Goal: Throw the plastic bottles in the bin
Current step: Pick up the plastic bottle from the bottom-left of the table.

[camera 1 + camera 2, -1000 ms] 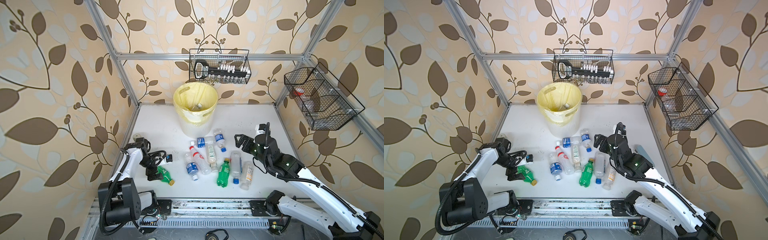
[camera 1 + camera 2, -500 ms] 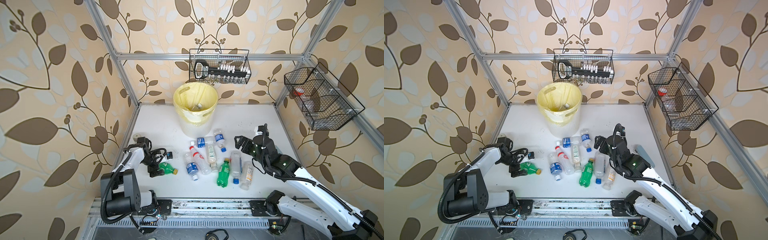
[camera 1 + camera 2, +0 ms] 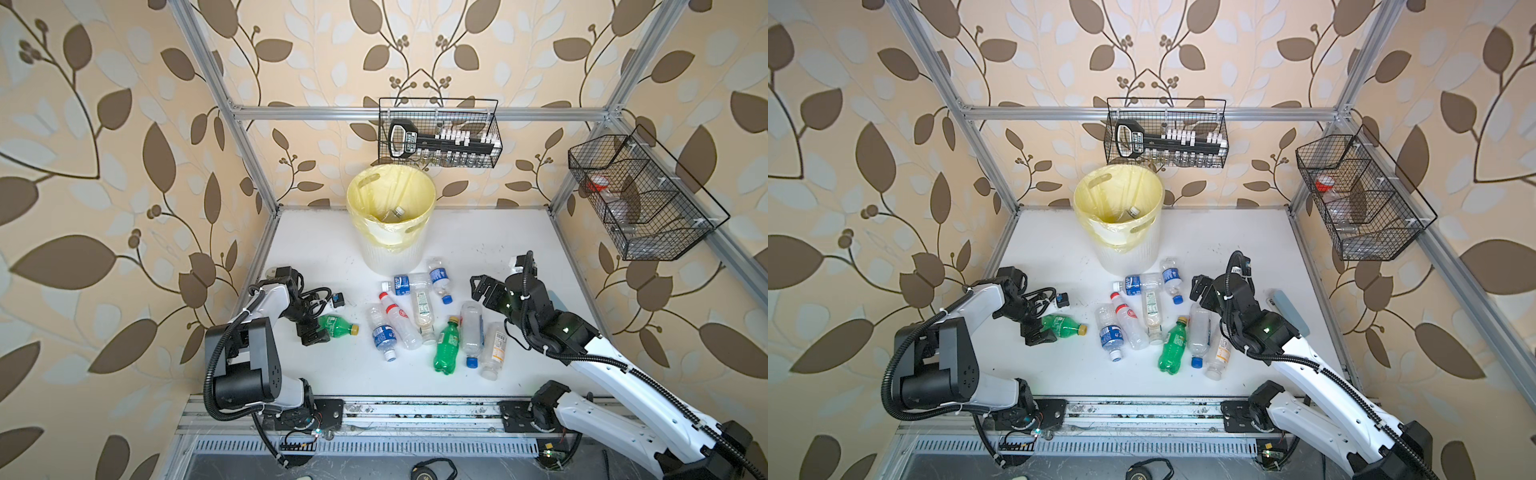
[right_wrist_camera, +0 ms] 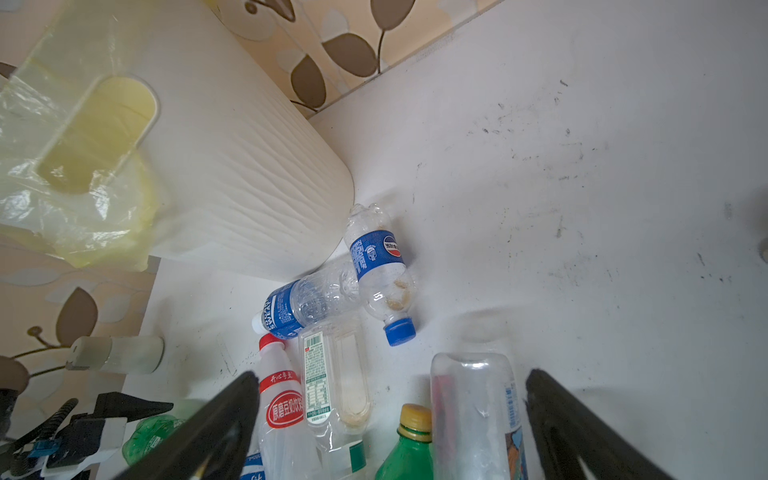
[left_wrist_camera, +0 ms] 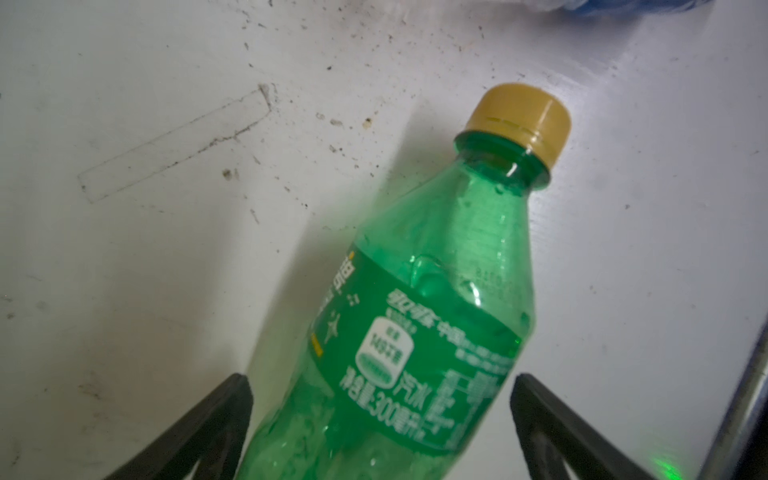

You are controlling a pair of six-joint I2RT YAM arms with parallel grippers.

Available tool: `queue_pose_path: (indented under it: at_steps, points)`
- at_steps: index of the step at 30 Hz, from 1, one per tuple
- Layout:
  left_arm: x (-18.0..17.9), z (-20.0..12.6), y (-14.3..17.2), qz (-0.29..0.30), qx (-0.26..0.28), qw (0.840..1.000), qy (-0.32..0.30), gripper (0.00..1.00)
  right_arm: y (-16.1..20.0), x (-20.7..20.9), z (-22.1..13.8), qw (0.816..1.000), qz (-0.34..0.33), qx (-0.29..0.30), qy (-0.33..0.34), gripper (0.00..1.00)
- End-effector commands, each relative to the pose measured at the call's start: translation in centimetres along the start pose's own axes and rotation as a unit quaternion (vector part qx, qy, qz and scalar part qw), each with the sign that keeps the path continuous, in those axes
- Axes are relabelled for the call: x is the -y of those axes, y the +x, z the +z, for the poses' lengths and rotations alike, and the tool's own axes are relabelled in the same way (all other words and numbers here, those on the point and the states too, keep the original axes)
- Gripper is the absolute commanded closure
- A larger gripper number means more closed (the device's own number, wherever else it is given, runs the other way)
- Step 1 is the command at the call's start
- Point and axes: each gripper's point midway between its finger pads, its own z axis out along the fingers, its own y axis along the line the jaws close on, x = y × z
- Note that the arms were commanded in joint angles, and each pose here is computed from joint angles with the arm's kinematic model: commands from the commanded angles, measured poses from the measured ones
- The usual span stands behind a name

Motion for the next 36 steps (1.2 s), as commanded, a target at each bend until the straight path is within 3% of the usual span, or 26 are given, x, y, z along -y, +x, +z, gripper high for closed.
queue_pose_path:
  at_steps: [1, 14, 21, 29, 36]
  points:
    - [0.6, 0.1, 0.0, 0.006, 0.01, 1.0, 0.005, 0.01, 0.3, 0.5, -0.1, 1.0, 0.013, -0.001, -0.003, 0.0]
    - [1.0, 0.8, 0.6, -0.009, -0.002, 0.999, 0.03, 0.24, 0.2, 1.1, -0.7, 1.0, 0.02, 0.003, -0.001, 0.0]
    - [1.1, 0.0, -0.1, -0.029, 0.009, 0.999, 0.029, 0.43, 0.4, 1.3, -0.7, 1.0, 0.025, 0.002, -0.003, 0.0]
    - [-0.8, -3.8, -3.7, -0.119, 0.074, 0.99, -0.017, 0.44, 0.8, 1.7, -0.8, 1.0, 0.024, -0.003, 0.003, 0.0]
    - [-2.2, -5.6, -4.6, -0.189, 0.085, 0.977, -0.041, 0.45, 0.8, 1.6, -1.4, 1.0, 0.021, 0.002, -0.006, 0.0]
